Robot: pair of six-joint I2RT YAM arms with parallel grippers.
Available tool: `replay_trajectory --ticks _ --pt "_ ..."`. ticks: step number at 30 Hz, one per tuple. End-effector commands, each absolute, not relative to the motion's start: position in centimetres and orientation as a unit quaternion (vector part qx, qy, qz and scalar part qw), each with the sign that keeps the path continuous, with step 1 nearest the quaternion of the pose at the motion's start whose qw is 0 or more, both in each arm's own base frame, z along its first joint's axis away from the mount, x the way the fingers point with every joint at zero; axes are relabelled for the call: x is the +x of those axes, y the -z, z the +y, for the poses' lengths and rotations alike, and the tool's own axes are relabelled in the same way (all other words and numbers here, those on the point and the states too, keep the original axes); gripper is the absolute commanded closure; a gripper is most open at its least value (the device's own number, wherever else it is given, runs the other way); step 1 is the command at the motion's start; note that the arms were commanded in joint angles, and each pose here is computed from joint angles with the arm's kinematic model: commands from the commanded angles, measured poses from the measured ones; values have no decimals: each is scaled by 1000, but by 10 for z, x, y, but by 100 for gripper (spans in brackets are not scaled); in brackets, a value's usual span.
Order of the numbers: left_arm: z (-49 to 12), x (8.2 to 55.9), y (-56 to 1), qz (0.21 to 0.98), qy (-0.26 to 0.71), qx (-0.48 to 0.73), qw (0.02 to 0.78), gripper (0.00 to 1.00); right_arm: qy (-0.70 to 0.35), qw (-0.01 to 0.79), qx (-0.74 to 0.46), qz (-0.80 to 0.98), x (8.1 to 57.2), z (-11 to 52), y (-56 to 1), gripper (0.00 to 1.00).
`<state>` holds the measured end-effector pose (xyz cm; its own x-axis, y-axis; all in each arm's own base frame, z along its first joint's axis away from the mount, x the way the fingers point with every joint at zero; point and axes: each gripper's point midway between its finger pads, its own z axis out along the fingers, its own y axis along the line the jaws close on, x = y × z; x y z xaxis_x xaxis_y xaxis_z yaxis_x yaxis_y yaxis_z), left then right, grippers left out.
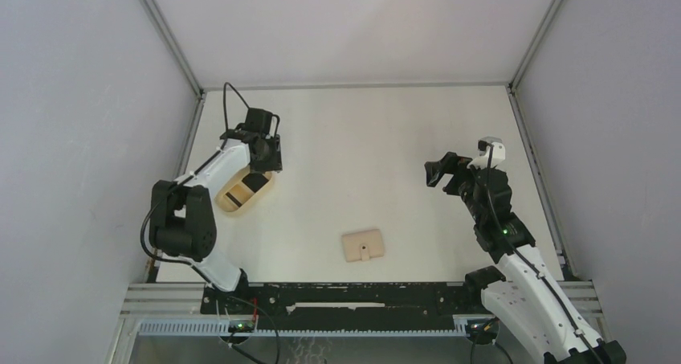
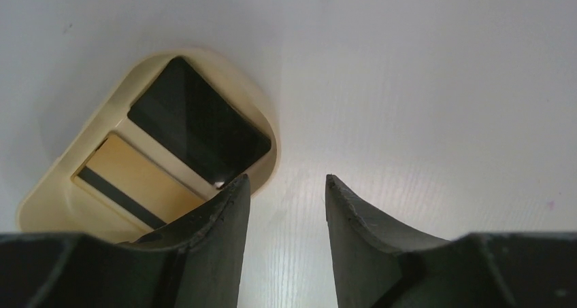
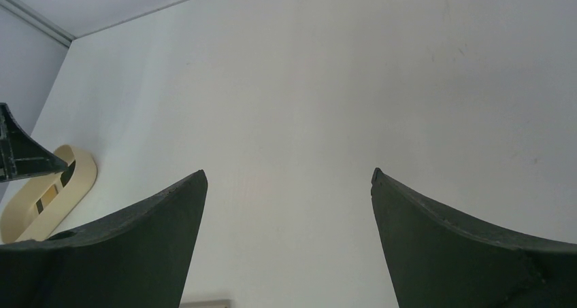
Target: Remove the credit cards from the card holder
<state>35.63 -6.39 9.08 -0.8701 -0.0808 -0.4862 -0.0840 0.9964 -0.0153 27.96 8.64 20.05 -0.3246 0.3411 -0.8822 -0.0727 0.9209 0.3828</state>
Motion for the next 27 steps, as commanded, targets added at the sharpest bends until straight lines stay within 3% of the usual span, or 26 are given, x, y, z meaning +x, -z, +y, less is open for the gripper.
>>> replay_trajectory --ticks 1,11,27 --pt "-61 376 -82 961 0 -61 271 50 -179 594 78 780 283 87 -212 0" --pt "-60 383 -59 965 4 -67 254 51 -176 594 78 781 284 87 -208 0" --pt "-66 384 -35 967 21 -85 241 62 -175 592 75 784 285 90 -204 0"
